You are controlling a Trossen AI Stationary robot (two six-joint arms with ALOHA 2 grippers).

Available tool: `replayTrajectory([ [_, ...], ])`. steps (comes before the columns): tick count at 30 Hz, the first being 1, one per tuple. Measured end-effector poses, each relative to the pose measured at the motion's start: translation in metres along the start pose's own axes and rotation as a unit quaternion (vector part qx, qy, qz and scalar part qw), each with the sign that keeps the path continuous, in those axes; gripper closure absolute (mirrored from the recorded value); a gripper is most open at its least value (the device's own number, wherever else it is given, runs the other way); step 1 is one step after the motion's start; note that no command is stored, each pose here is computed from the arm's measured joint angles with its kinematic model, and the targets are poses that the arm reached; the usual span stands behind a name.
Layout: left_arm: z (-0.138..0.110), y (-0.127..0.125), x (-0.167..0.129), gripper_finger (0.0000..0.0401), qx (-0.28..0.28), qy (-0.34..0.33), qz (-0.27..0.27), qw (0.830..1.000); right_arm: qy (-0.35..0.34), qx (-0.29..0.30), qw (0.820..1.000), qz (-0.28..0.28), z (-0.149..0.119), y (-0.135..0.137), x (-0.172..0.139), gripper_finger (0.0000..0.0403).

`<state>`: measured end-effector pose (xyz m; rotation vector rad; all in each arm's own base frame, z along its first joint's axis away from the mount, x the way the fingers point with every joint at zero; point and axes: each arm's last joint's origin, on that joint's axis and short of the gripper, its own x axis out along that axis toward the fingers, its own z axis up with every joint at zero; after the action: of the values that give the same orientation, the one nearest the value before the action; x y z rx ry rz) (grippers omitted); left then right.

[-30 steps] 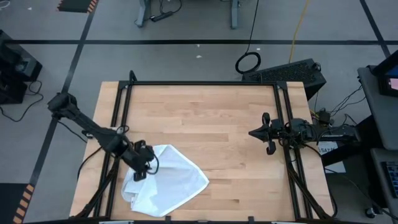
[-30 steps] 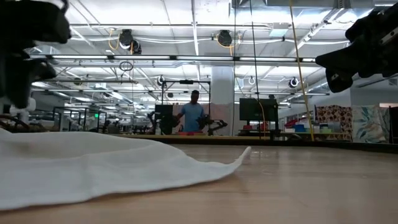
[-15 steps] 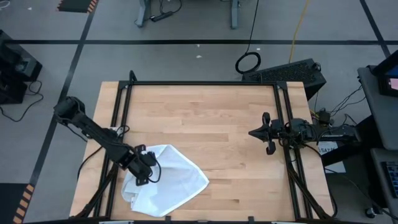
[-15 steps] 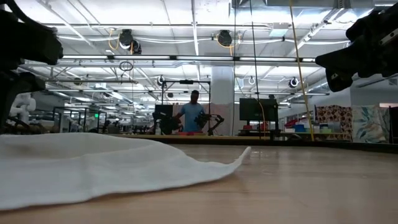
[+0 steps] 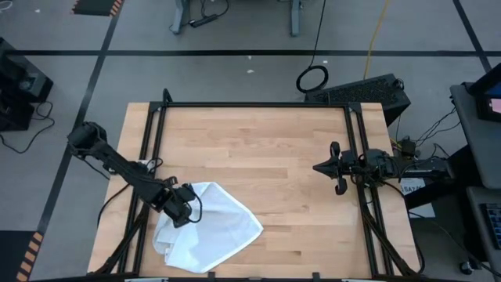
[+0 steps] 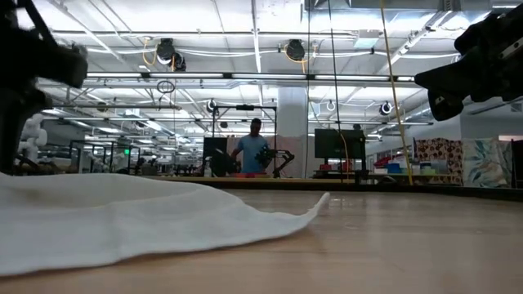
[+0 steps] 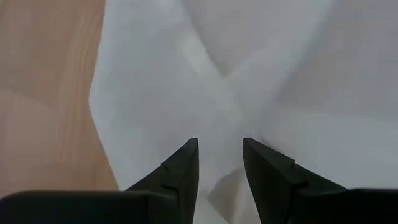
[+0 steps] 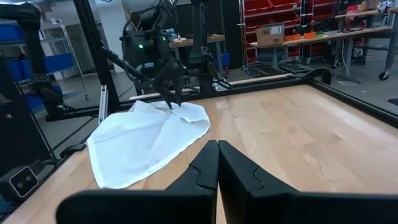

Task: Roll napkin
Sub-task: Fold the white table napkin

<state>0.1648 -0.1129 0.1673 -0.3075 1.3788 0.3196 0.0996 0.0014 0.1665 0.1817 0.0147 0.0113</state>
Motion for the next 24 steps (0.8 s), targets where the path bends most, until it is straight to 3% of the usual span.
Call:
replayTrajectory([
  [6, 0.005, -0.008, 0.018, 0.0267, -0.001, -0.008, -0.025, 1.000, 0.000, -0.014, 1.000, 0.000, 0.000, 0.000, 0.000, 0.0403],
  [11, 0.010, -0.009, 0.030, 0.0369, -0.002, 0.001, -0.009, 1.000, 0.000, -0.011, 1.000, 0.000, 0.000, 0.000, 0.000, 0.0403],
  [13, 0.013, -0.009, 0.033, 0.0390, -0.006, 0.002, -0.004, 1.000, 0.000, -0.008, 1.000, 0.000, 0.000, 0.000, 0.000, 0.0403],
  [24, 0.028, -0.013, 0.012, 0.0398, -0.004, -0.051, 0.018, 0.999, 0.001, 0.007, 1.000, 0.000, 0.000, 0.000, 0.000, 0.0403],
])
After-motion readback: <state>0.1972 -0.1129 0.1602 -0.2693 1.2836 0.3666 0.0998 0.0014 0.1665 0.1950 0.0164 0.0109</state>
